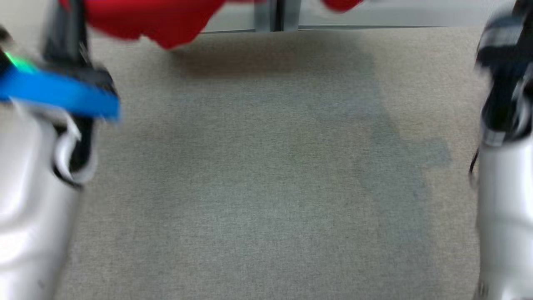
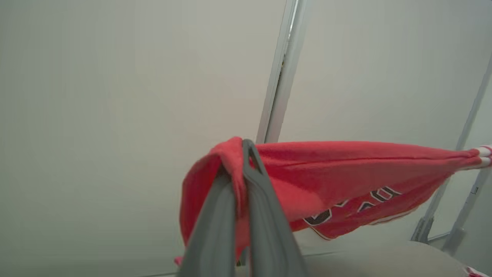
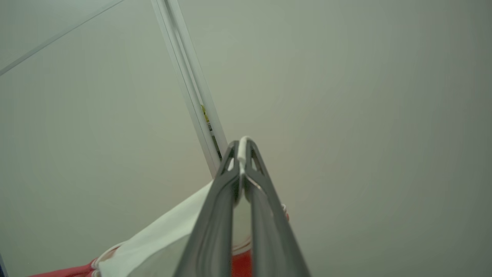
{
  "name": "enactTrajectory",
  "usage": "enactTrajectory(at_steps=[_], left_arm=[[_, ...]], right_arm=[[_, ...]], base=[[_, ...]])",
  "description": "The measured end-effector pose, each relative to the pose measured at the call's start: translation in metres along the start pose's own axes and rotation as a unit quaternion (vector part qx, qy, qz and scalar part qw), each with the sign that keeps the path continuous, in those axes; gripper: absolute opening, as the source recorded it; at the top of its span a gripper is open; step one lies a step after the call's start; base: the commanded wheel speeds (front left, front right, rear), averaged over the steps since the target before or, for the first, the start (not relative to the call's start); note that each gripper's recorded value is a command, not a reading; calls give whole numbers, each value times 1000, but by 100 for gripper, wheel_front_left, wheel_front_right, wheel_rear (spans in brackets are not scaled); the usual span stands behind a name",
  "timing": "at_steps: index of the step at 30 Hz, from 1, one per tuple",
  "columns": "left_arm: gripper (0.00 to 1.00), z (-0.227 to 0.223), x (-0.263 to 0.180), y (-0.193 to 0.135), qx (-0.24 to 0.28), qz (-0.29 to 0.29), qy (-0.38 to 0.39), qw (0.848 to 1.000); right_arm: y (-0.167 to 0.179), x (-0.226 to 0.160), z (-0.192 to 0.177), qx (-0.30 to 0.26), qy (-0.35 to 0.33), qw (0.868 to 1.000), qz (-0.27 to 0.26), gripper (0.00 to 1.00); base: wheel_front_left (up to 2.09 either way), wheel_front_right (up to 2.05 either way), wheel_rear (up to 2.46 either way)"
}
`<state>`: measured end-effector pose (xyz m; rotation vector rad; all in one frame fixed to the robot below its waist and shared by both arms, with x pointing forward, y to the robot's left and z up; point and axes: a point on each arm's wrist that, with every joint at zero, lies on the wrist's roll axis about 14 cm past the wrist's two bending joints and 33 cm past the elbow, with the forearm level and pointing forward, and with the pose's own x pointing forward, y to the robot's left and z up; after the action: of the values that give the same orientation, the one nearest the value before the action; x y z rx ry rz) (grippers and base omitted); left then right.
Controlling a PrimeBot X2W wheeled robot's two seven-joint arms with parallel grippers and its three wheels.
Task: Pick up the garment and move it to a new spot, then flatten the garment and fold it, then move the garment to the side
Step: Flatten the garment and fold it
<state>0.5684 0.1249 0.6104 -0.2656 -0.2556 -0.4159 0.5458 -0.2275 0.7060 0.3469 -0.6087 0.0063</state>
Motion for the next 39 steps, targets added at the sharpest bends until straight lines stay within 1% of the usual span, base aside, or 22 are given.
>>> enactTrajectory(at_steps=[2,3,5,8,11,14,18,22,26,29,30,32,34,39], left_arm=[[0,-43,-25,-1,-34,19,45,998],[0,-65,-41,-1,-51,32,70,996],[0,-102,-73,-6,-73,49,117,989],[0,-147,-120,-20,-98,66,183,976],[0,-171,-160,-35,-120,80,227,963],[0,-169,-183,-38,-132,106,228,959],[0,-168,-220,-48,-138,126,242,952],[0,-157,-248,-51,-140,150,233,951],[0,-150,-274,-55,-140,167,230,948],[0,-147,-289,-61,-139,171,229,948],[0,-147,-299,-65,-138,172,232,947],[0,-146,-306,-67,-133,171,236,947],[0,-145,-308,-69,-126,167,237,949],[0,-141,-298,-76,-122,150,229,954]], right_arm=[[-26,-43,-30,14,48,998,-38,0],[-40,-69,-46,20,77,995,-61,0],[-62,-124,-73,26,136,985,-103,0],[-85,-193,-92,31,199,967,-158,0],[-88,-241,-101,42,243,951,-184,0],[-81,-277,-105,59,277,939,-194,0],[-76,-307,-101,72,296,930,-206,0],[-74,-331,-94,73,308,925,-212,0],[-73,-350,-84,55,318,923,-207,0],[-77,-365,-74,48,319,922,-215,0],[-80,-380,-70,43,327,918,-221,0],[-83,-390,-65,37,334,915,-224,0],[-87,-390,-58,29,329,917,-223,0],[-85,-366,-53,33,311,926,-210,0]], base=[[0,0,0],[0,0,0],[0,0,0],[0,0,0],[0,0,0],[0,0,0],[0,0,0],[0,0,0],[0,0,0],[0,0,0],[0,0,0],[0,0,0],[0,0,0],[0,0,0]])
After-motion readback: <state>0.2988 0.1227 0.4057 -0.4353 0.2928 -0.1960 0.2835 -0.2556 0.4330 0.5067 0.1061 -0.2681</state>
